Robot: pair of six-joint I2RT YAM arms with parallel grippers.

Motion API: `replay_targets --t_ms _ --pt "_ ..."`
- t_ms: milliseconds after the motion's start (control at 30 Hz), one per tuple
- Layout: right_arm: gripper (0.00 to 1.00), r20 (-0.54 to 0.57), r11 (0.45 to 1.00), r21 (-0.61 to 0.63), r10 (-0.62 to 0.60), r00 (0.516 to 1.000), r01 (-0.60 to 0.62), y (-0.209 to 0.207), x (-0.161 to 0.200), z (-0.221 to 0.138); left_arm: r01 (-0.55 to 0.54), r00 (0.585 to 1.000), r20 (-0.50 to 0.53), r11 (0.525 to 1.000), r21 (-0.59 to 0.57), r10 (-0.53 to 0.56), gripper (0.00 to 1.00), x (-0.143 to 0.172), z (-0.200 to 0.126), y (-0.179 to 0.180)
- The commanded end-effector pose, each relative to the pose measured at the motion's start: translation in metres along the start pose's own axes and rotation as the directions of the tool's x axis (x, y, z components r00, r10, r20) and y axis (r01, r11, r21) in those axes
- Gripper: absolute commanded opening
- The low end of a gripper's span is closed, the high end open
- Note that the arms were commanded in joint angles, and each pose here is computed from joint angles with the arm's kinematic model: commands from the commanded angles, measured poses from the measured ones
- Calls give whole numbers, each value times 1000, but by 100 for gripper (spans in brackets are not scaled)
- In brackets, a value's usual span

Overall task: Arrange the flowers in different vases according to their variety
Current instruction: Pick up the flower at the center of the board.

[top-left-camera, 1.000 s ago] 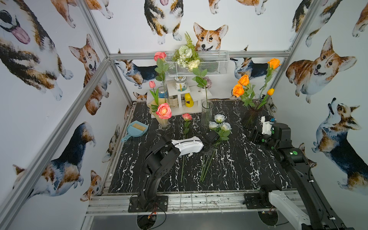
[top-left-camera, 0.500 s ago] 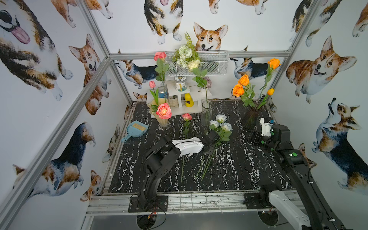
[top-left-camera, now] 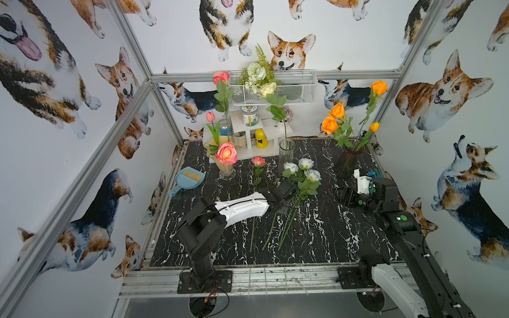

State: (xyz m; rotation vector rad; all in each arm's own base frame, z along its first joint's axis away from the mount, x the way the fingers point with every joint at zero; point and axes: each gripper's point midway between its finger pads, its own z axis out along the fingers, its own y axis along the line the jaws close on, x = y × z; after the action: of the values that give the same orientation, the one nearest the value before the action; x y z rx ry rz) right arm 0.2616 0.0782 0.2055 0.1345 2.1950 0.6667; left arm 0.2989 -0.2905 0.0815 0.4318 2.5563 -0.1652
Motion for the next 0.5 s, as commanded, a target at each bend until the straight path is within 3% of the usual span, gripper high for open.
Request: replay_targets --t_ms 0,167,333,467 --pt "74 18 989 -147 -31 999 33 27 1 2 28 995 97 999 28 -31 0 -21 -16 -2" --pt "73 -1 934 -352 -73 997 68 69 23 6 67 952 286 985 162 -112 0 -56 -71 -9" --pt "73 0 876 -465 -143 990 127 109 42 10 61 872 441 940 336 -214 0 -80 -123 -17" --pt "73 29 837 -520 -185 982 173 144 52 17 26 824 502 903 430 -263 0 -89 -153 -23"
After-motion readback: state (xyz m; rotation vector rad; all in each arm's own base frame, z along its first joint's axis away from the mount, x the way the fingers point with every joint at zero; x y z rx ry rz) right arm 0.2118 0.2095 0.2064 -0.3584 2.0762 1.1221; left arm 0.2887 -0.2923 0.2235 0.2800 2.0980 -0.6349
